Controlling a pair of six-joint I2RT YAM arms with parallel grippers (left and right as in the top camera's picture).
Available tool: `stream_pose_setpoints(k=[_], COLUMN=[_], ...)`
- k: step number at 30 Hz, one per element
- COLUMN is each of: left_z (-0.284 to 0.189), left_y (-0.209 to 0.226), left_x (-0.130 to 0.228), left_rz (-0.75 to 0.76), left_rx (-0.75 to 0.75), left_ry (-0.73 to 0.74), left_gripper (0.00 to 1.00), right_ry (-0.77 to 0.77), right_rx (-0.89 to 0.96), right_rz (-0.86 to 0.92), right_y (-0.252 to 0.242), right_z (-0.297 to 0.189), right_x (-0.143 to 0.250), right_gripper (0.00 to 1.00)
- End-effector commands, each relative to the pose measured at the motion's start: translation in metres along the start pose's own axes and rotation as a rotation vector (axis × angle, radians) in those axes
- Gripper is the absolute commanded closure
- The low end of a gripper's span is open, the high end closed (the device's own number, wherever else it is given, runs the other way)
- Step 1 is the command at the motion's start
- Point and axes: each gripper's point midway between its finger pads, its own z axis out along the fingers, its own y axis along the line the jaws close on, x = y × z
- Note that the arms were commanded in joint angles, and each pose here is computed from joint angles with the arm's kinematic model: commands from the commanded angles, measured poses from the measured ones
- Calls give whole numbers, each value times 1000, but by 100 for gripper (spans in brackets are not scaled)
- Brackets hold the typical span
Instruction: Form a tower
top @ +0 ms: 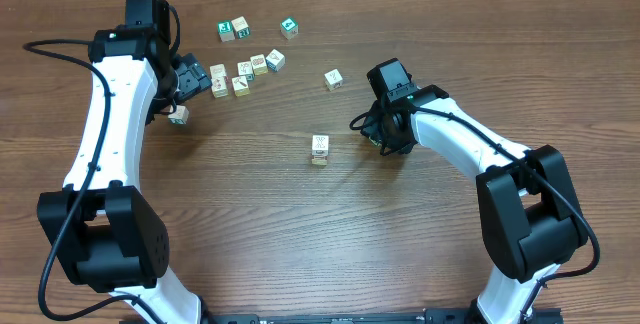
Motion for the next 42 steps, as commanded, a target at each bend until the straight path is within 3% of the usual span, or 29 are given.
stream_pose_setpoints(k=[1, 11, 22, 23, 26, 34, 42], left_z=[-10, -10, -10, -10, -10, -10, -10], left_y=[-2, -2, -2, -2, -2, -2, -2], left_x=[-5, -5, -5, -5, -5, -5, -5], left_rz=[9, 9, 9, 9, 9, 9, 9], left_rx=[17, 17, 17, 17, 17, 17, 17], left_ry=[-24, -24, -24, -24, -24, -24, -24], left_gripper=[1, 1, 0, 1, 0, 1, 1], right_ry=[0, 9, 72, 73, 73, 72, 69], right_rx=[12, 20, -69, -70, -70, -70, -72], right_rz=[3, -63, -293, -293, -293, -292, -289], right_y=[-2, -4, 10, 10, 10, 10, 12], right_z=[4, 4, 3, 3, 3, 3, 1], right_x=[2, 4, 16, 16, 16, 16, 14], right_gripper=[56, 59, 64, 63, 44, 41, 58])
